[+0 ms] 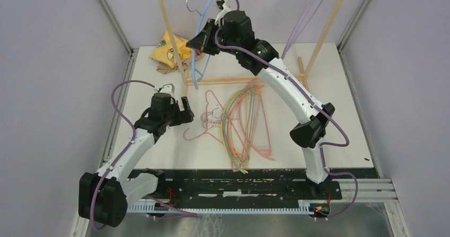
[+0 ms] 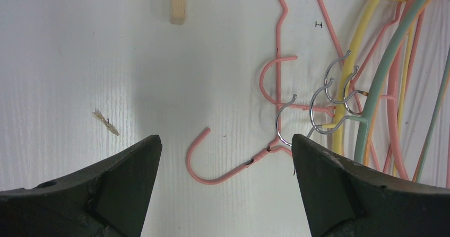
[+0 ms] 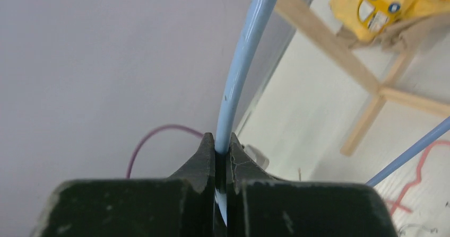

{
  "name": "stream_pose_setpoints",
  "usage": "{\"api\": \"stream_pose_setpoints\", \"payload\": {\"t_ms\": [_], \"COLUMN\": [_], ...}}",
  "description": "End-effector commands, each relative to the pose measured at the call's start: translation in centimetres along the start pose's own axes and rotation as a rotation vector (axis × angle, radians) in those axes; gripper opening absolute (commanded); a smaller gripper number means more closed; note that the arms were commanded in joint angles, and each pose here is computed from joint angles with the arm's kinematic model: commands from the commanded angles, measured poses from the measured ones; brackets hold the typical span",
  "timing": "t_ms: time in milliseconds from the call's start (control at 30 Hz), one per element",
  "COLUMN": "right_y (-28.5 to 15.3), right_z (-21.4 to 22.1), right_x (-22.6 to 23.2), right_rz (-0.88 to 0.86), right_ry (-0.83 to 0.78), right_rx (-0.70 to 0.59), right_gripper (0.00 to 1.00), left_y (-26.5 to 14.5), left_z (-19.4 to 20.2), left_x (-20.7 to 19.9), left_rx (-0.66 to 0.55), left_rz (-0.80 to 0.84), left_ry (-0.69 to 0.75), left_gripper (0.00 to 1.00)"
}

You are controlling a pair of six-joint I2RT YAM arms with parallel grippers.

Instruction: Organize the hangers

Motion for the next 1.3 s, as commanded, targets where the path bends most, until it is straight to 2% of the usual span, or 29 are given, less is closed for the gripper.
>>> {"api": "stream_pose_setpoints", "payload": {"t_ms": [0,500,800,967,1067,1267], "right_y": [-3.3,-3.9,-5.7,-7.5,-8.6,-11.1], "right_z": [-8.2,-14.3,-17.7,-18.9,-19.1,-18.6], "right_x": [6.4,1.6,-3.8,-6.7,-7.4,-8.0], "right_rz": [-0.216,-0.129,-0.005,0.041,0.040,0.089], "right_ry": [-0.064,-0.016,0.070,0.135,0.154,0.153], "right_rx": [-0.252,-0.404,-0.488,-0.490,-0.495,-0.488], "right_gripper": [0.01,0.01,0.01,0.02,0.07,0.26], "left_y": [-0.4,0.2,0.2,0.3,0.4,0.6], "left_z": [-1.0,-0.6,-0.6,-0.6,-0.5,-0.4], "left_x": [-0.2,-0.3,-0.4,-0.4,-0.4,-0.5], "left_rx": [-0.041,-0.017,-0.017,-0.016,-0.010,-0.006], "left_rz": [0.010,0.014,0.018,0.018,0.022,0.024], "left_ry": [0.025,0.030,0.028,0.030,0.028,0.023], "left_gripper": [0.99,0.99,0.99,0.99,0.99,0.99]}}
Point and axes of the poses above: each gripper's point midway between its finger pads, its own y axis out along the fingers, its own x axis along the line the jaws close on, z = x × y, the point moved 1 cm from there along -y, back along the fingers, and after that the axes turned 7 degrees about y, right-handed, at the moved point
